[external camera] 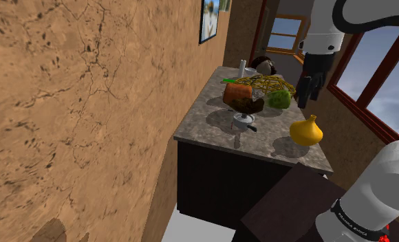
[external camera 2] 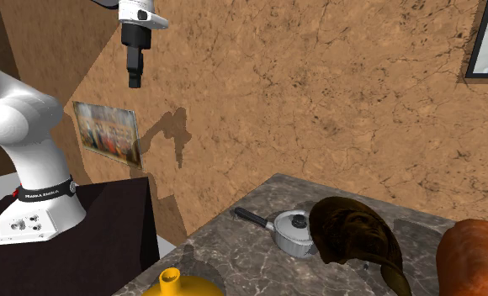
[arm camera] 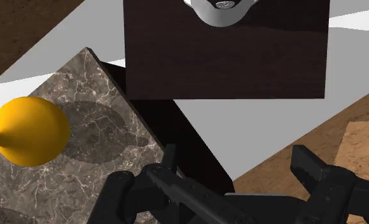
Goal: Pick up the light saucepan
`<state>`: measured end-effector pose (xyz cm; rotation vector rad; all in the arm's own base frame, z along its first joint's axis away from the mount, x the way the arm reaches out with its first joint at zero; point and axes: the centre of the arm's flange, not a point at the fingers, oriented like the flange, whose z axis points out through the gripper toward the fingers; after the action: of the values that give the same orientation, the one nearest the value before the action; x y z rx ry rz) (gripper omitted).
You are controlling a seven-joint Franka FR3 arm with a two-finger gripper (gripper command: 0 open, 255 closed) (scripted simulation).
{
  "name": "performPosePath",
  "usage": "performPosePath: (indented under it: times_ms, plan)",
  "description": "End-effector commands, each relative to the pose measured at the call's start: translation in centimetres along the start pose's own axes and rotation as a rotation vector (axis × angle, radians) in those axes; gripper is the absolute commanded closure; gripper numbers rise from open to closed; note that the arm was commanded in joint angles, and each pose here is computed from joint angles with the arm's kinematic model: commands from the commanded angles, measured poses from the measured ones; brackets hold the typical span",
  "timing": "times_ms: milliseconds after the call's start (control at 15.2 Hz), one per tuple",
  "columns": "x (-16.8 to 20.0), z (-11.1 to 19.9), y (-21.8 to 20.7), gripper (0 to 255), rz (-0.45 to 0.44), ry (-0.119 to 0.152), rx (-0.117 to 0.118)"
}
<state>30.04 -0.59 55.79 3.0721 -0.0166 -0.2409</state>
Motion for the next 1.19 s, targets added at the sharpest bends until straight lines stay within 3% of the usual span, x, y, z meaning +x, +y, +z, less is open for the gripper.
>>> performPosePath:
  times_ms: [0,1122]
  plan:
    - [0.0,0.0,0.0,0,0.000,0.000,0.000]
    - [17.2,12.2,7.2,0,0.212,0.007,-0.001]
